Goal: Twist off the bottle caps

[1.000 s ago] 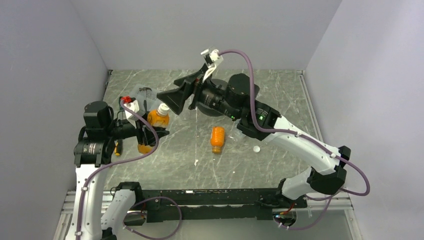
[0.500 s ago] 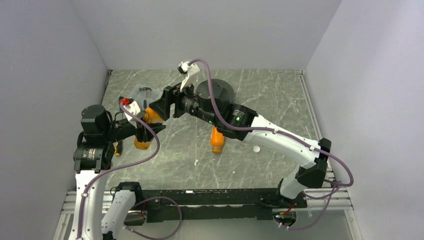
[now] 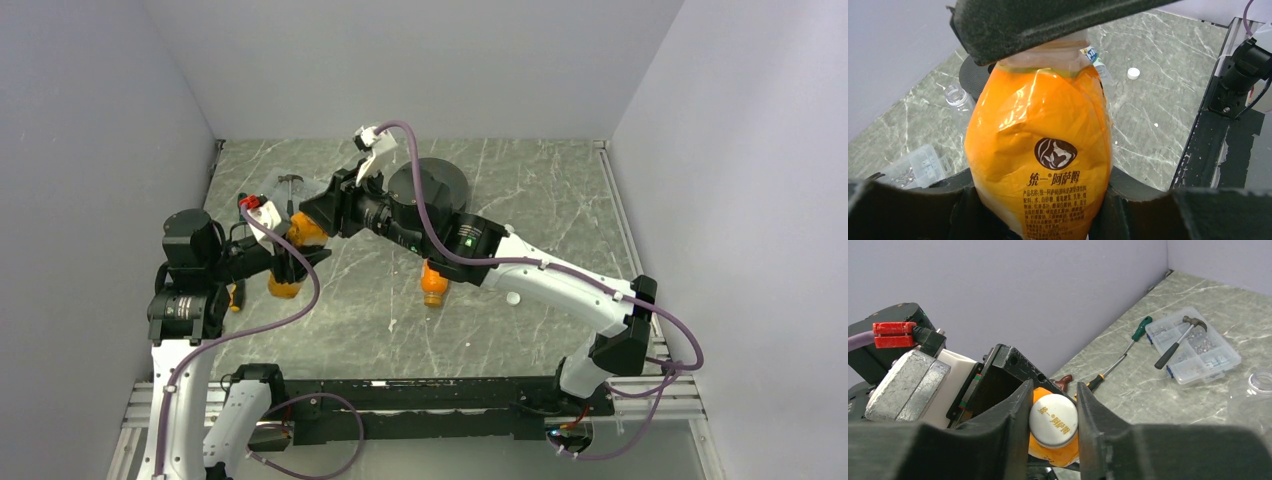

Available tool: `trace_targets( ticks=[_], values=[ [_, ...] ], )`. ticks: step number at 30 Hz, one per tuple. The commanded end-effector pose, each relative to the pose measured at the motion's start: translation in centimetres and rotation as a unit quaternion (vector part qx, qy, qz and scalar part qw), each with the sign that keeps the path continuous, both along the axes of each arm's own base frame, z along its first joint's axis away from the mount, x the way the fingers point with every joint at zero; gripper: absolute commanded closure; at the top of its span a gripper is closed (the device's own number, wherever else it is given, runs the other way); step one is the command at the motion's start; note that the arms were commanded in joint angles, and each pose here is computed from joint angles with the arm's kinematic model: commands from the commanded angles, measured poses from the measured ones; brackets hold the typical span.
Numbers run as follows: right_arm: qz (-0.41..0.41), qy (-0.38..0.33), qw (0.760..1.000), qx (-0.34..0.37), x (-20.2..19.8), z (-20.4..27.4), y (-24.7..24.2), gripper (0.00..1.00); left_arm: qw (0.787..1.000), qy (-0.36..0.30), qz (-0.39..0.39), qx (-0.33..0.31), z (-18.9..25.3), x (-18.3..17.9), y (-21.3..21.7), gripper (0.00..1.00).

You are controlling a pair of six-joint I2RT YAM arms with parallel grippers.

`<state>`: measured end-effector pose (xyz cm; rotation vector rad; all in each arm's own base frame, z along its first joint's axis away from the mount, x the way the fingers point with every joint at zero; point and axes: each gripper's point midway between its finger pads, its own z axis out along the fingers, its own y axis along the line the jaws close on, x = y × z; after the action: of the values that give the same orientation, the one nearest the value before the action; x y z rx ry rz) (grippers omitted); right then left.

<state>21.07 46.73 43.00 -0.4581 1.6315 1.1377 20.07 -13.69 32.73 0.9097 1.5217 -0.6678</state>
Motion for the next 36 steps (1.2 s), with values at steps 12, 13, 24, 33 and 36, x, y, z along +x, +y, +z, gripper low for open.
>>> trace_targets(
  ticks=[12, 13, 24, 33, 36],
  values=[
    [0.181, -0.183, 0.963, 0.083, -7.0, 7.5, -1.8, 0.99, 0.982, 0.062, -0.168, -0.065, 1.8, -5.4, -3.0, 0.84],
    [0.210, -0.199, 0.953, 0.089, -8.2, 7.7, -2.1, 0.99, 0.977, 0.074, -0.184, -0.073, 2.0, -5.9, -3.2, 0.83],
    [0.295, -0.216, 0.928, 0.073, -10.5, 6.1, -4.0, 0.76, 0.967, 0.104, -0.212, -0.091, 2.8, -7.1, -3.4, 0.83],
    [0.152, -0.176, 0.969, 0.086, -6.0, 7.5, -5.0, 0.09, 0.981, 0.065, -0.176, -0.058, 2.0, -5.6, -3.0, 0.83],
    [0.067, -0.109, 0.990, 0.063, -2.8, 6.8, -5.1, 0.05, 0.988, 0.040, -0.148, -0.034, 1.4, -4.6, -2.5, 0.82]
  ],
)
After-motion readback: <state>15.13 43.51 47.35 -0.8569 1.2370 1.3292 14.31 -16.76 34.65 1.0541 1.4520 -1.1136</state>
